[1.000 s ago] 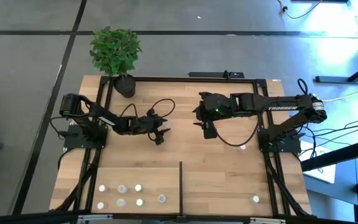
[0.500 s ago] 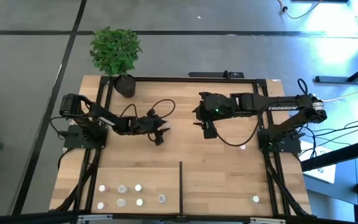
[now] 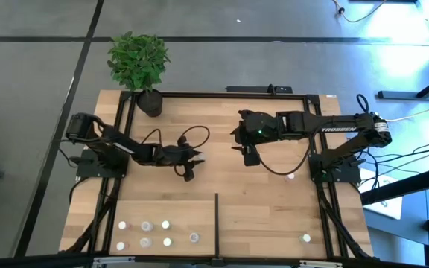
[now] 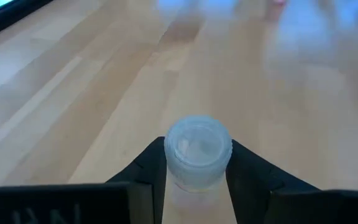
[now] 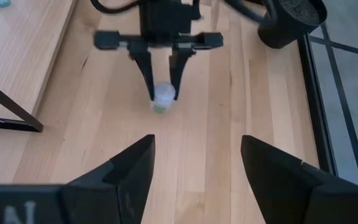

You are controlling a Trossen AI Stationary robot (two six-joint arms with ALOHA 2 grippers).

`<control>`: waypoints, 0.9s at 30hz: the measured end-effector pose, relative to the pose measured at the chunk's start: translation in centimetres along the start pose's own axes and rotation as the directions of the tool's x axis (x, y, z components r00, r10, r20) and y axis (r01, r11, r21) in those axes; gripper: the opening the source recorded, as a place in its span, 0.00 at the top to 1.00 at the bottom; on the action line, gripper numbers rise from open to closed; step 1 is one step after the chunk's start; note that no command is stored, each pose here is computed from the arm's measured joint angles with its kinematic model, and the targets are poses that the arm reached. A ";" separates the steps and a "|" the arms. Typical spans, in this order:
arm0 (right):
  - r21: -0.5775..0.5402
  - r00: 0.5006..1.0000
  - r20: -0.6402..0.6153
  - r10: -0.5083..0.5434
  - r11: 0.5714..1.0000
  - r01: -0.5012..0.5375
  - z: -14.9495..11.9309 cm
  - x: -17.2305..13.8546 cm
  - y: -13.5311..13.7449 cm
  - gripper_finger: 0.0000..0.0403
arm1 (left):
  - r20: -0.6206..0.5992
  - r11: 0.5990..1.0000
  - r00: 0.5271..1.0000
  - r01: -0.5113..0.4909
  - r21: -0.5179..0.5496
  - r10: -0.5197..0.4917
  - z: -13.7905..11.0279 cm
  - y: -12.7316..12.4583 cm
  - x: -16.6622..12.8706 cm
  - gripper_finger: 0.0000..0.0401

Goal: Pick and place medicine bottles onto shelf by color
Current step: Put the left transparent pill bottle on the shelf aligned with the other transparent pill bottle

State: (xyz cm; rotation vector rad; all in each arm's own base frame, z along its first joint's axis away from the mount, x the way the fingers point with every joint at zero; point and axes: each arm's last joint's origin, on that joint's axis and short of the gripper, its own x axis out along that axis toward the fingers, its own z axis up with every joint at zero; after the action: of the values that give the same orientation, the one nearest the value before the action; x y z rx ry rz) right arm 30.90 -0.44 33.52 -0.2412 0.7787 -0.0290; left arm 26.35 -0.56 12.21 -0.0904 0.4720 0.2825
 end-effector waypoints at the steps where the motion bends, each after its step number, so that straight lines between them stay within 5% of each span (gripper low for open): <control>1: 0.000 1.000 0.000 0.000 1.000 0.000 0.0 0.0 0.0 0.41 | 0.007 1.000 1.000 0.010 -0.001 -0.010 0.2 -0.2 -0.3 0.72; 15: -0.007 1.000 -0.001 0.004 1.000 -0.004 0.0 0.0 0.0 0.41 | 0.127 0.970 0.962 0.238 0.042 -0.242 3.8 -4.0 -7.9 0.72; 27: -0.070 0.951 0.061 0.303 0.952 -0.299 0.2 -0.1 0.9 0.41 | 0.119 0.904 0.899 0.406 0.134 -0.421 4.6 -9.1 -11.2 0.72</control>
State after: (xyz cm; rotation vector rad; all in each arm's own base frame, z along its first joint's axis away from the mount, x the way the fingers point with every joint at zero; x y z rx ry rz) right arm 30.85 0.48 33.53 -0.1772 0.7387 0.2914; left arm 21.39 -11.34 21.66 -0.0635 0.3108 -0.1564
